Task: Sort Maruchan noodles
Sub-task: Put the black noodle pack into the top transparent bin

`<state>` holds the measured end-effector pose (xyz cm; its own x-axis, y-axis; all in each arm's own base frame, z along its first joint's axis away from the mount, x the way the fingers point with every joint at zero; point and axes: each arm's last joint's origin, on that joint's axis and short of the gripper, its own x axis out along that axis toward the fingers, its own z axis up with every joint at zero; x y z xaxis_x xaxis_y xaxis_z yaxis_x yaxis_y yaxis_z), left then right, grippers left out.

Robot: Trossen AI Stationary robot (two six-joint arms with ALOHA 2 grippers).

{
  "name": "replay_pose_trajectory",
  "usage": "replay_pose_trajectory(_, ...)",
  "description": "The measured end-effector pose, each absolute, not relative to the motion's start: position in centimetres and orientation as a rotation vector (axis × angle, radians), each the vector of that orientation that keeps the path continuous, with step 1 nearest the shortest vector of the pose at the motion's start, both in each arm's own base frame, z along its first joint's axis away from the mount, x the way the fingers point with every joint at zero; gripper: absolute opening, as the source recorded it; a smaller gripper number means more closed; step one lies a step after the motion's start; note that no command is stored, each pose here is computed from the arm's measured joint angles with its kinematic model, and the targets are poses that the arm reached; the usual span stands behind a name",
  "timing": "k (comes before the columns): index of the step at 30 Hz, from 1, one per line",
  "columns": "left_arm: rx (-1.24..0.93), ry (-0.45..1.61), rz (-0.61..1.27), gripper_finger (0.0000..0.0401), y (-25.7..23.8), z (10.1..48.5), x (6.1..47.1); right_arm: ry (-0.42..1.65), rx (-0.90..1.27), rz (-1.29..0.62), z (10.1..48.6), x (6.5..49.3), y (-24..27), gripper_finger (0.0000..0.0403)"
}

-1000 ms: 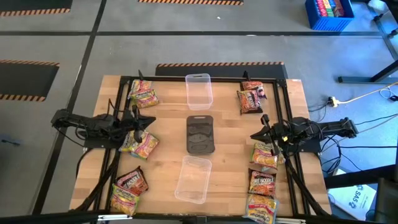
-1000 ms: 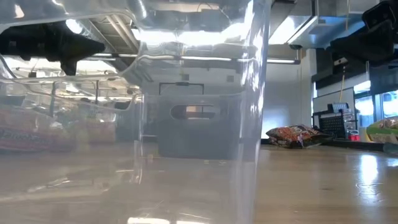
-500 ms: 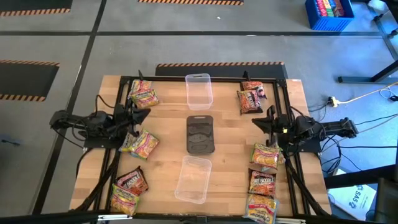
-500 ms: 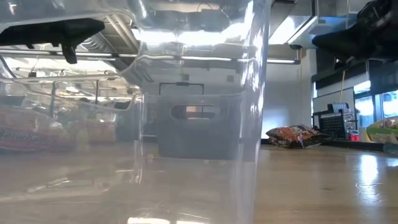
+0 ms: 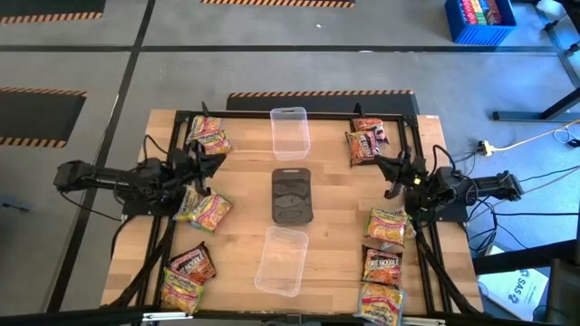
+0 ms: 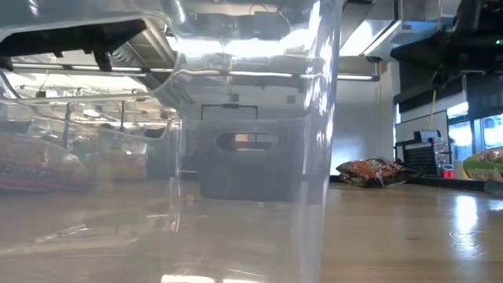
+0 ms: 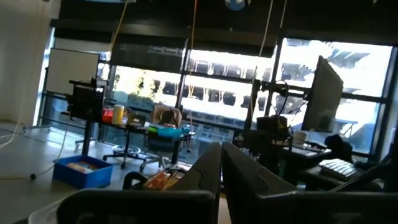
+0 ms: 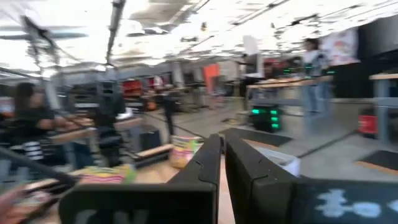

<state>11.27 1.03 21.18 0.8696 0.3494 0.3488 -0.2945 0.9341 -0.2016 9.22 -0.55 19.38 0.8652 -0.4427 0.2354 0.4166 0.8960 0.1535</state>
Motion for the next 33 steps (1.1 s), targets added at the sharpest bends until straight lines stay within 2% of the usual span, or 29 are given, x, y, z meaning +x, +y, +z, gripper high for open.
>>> replay_pose_trajectory(8,-0.133,-0.338,0.418,0.0007,2.1,22.3,13.3,-0.225,-0.044,-0.686,19.4,9.4,-2.7,0.0010)
replay_pose_trajectory(16,-0.081,-0.299,0.558,0.0007,4.1,21.7,14.4,-0.219,-0.184,-0.803,19.8,9.7,-5.3,0.0010)
replay_pose_trajectory(24,-0.057,-0.309,0.601,0.0007,5.4,21.5,14.6,-0.067,-0.176,-0.810,21.1,10.9,-8.2,0.0010)
replay_pose_trajectory(33,-0.018,-0.362,0.555,0.0007,5.5,22.1,14.5,0.263,-0.092,-0.762,23.7,13.9,-11.3,0.0010)
